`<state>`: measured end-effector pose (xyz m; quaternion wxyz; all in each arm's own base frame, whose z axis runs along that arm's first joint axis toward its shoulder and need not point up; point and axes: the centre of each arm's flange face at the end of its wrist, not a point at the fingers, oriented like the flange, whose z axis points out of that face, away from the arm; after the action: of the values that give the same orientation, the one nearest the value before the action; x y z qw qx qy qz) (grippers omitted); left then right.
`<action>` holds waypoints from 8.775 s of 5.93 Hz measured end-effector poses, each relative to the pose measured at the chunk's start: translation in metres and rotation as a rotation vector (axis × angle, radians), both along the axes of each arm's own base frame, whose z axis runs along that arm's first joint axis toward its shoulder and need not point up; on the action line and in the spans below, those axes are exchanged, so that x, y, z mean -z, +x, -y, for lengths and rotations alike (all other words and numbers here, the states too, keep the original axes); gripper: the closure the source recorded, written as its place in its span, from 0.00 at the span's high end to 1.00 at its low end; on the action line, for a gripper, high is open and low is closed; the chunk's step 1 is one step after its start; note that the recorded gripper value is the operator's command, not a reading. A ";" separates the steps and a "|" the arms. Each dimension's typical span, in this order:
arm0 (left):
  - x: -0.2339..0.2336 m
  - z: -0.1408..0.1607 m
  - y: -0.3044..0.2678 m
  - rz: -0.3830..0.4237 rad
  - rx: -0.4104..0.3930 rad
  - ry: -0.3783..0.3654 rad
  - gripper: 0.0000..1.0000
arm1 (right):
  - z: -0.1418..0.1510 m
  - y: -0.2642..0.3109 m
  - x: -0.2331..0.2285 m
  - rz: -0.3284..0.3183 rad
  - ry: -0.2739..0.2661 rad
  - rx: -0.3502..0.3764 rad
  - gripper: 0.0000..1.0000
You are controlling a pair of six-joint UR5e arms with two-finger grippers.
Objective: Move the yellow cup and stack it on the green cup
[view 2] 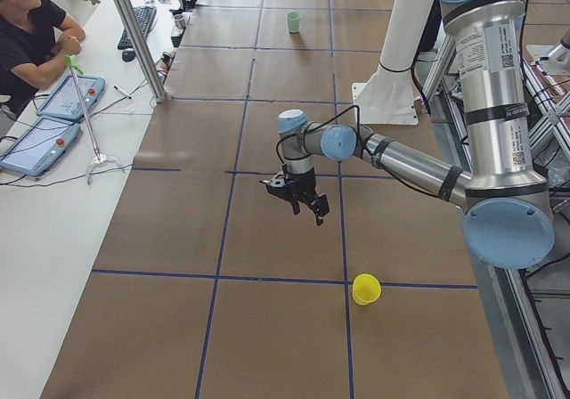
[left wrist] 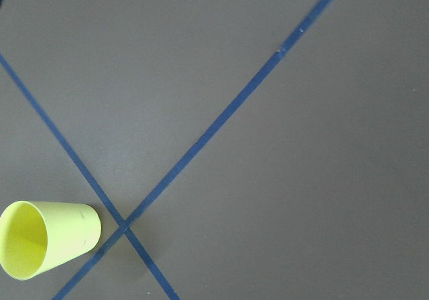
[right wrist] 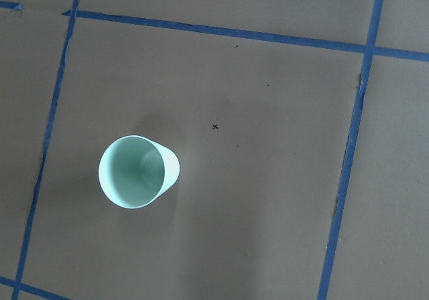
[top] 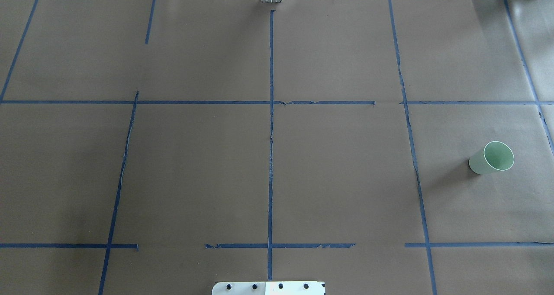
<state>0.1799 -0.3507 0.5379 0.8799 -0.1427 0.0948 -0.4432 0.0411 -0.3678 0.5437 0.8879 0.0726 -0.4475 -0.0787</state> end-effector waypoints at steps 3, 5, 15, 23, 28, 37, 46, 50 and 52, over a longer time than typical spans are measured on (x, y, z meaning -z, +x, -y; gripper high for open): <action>-0.027 -0.046 0.041 0.329 0.339 -0.124 1.00 | -0.012 0.001 -0.003 -0.005 -0.007 0.001 1.00; -0.072 -0.067 0.059 0.537 0.509 -0.159 1.00 | -0.019 0.001 -0.007 0.000 0.036 0.002 1.00; -0.224 -0.126 0.079 0.967 0.702 -0.203 0.97 | -0.042 -0.002 -0.014 0.066 0.020 0.010 1.00; -0.249 -0.112 0.040 1.006 0.526 -0.104 0.08 | -0.044 -0.004 -0.009 0.099 0.018 0.014 1.00; -0.170 0.043 0.045 0.925 0.351 0.364 0.05 | -0.039 -0.004 0.006 0.099 0.057 0.016 1.00; 0.072 0.184 0.160 0.290 -0.094 1.148 0.08 | -0.039 -0.016 0.010 0.139 0.050 0.053 1.00; 0.207 0.109 0.232 -0.211 -0.727 1.528 0.00 | -0.013 -0.035 0.051 0.179 0.069 -0.015 1.00; 0.280 0.060 0.298 -0.318 -0.789 1.812 0.04 | 0.052 -0.111 0.134 0.188 0.014 -0.062 1.00; 0.312 0.030 0.327 -0.329 -0.697 1.889 0.04 | 0.084 -0.194 0.204 0.203 -0.051 -0.109 1.00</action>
<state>0.5069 -0.3811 0.2255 0.6890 0.5311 0.4787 0.1185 -0.1524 -0.4516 0.3398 0.8424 0.0819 -0.5324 -0.0111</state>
